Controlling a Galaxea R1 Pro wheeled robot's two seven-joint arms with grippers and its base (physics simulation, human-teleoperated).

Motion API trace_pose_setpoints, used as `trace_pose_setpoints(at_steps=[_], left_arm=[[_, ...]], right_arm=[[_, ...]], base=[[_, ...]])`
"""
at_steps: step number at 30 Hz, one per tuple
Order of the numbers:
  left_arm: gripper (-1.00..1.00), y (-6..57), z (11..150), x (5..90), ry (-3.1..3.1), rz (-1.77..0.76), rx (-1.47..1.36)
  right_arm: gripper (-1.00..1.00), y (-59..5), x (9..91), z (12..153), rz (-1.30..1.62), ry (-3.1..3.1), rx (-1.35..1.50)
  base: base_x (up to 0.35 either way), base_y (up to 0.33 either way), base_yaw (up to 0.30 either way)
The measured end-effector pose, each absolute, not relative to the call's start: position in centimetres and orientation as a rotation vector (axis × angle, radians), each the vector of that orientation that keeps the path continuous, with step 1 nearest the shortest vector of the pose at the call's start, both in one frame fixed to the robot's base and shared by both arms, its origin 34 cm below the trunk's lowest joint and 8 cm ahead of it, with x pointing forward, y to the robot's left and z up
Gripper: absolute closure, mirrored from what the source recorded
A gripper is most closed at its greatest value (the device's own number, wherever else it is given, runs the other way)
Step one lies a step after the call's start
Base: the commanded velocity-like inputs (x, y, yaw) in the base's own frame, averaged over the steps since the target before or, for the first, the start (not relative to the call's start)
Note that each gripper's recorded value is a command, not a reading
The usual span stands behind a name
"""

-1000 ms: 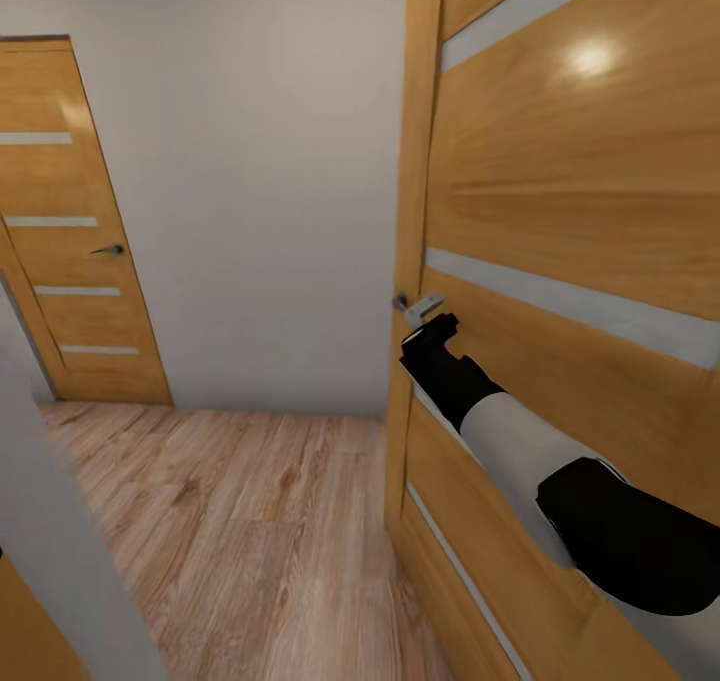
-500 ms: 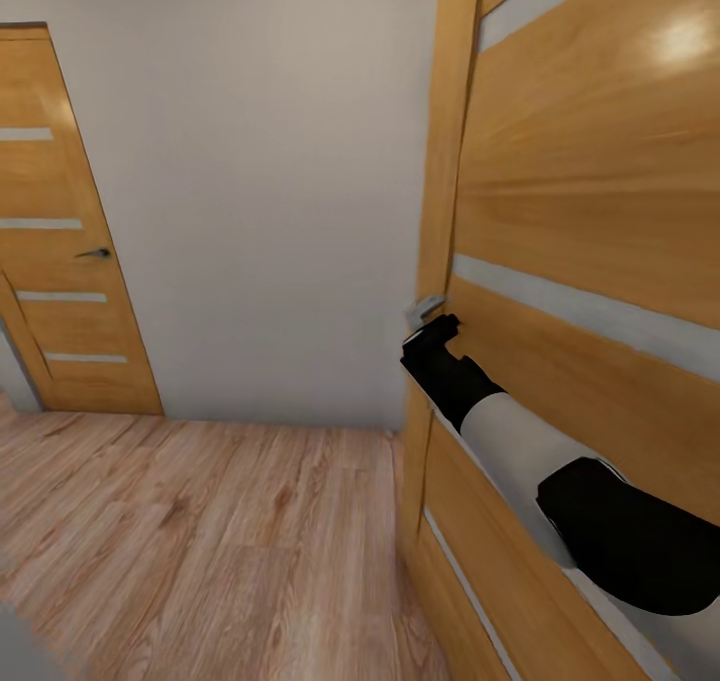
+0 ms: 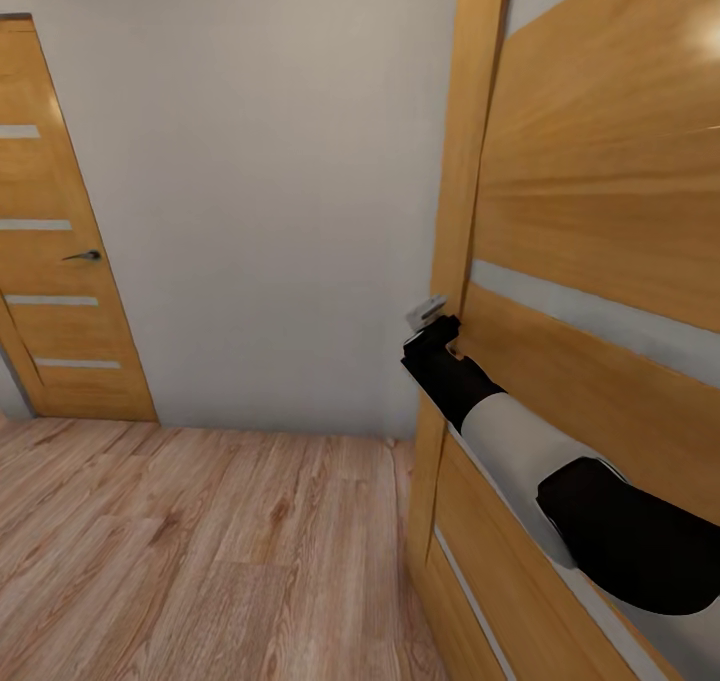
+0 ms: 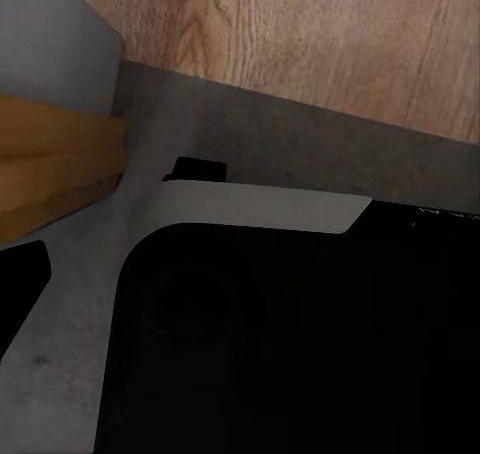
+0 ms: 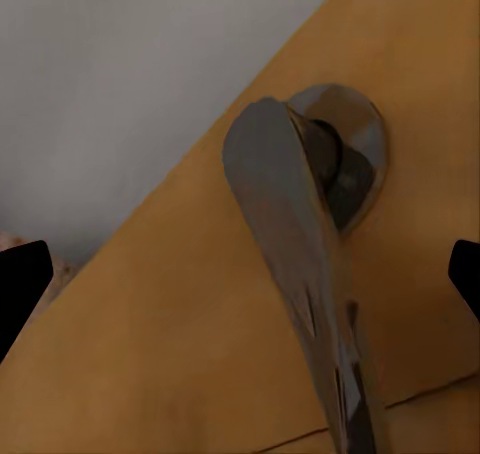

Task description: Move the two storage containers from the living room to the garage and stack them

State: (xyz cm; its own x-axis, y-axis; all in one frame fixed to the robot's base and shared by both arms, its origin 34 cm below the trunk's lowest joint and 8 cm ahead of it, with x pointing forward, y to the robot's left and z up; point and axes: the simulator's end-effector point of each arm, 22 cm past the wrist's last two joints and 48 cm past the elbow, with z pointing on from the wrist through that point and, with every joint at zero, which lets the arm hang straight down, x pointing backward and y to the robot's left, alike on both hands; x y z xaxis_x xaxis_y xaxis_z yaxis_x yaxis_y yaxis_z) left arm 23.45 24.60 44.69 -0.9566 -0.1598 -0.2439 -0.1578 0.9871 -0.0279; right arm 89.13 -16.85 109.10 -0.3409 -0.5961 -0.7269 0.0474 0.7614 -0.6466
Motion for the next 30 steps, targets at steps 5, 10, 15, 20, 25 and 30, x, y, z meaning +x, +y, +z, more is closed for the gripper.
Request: trace_pose_setpoints(at_steps=[5,10,15,20,25,30], left_arm=[[-1.0,24.6,44.7,23.4,2.884,-0.012,-0.234],[-1.0,24.6,44.7,23.5,2.884,-0.012,-0.234],[-1.0,24.6,44.7,23.5,2.884,-0.012,-0.234],[-1.0,24.6,44.7,23.5,2.884,-0.012,-0.234],[-1.0,24.6,44.7,23.4,2.884,-0.012,-0.234],[-1.0,24.6,44.7,23.5,2.884,-0.012,-0.234]], right_arm=[[-1.0,-17.2,89.2,109.1,-0.705,1.813,-0.425],[-1.0,-20.4,89.4,108.9,-0.759,1.823,-0.403],[-1.0,-24.0,89.4,106.9,-0.804,1.864,-0.383],[-1.0,-26.1,89.5,106.8,-0.82,1.87,-0.361],[-1.0,-27.5,89.6,106.8,-0.827,1.873,-0.346],[-1.0,-29.8,89.5,107.0,-0.861,1.869,-0.33]], base=[[0.004,0.0,0.0],[0.0,0.0,0.0],[0.0,0.0,0.0],[0.0,0.0,0.0],[0.0,0.0,0.0],[0.0,0.0,0.0]])
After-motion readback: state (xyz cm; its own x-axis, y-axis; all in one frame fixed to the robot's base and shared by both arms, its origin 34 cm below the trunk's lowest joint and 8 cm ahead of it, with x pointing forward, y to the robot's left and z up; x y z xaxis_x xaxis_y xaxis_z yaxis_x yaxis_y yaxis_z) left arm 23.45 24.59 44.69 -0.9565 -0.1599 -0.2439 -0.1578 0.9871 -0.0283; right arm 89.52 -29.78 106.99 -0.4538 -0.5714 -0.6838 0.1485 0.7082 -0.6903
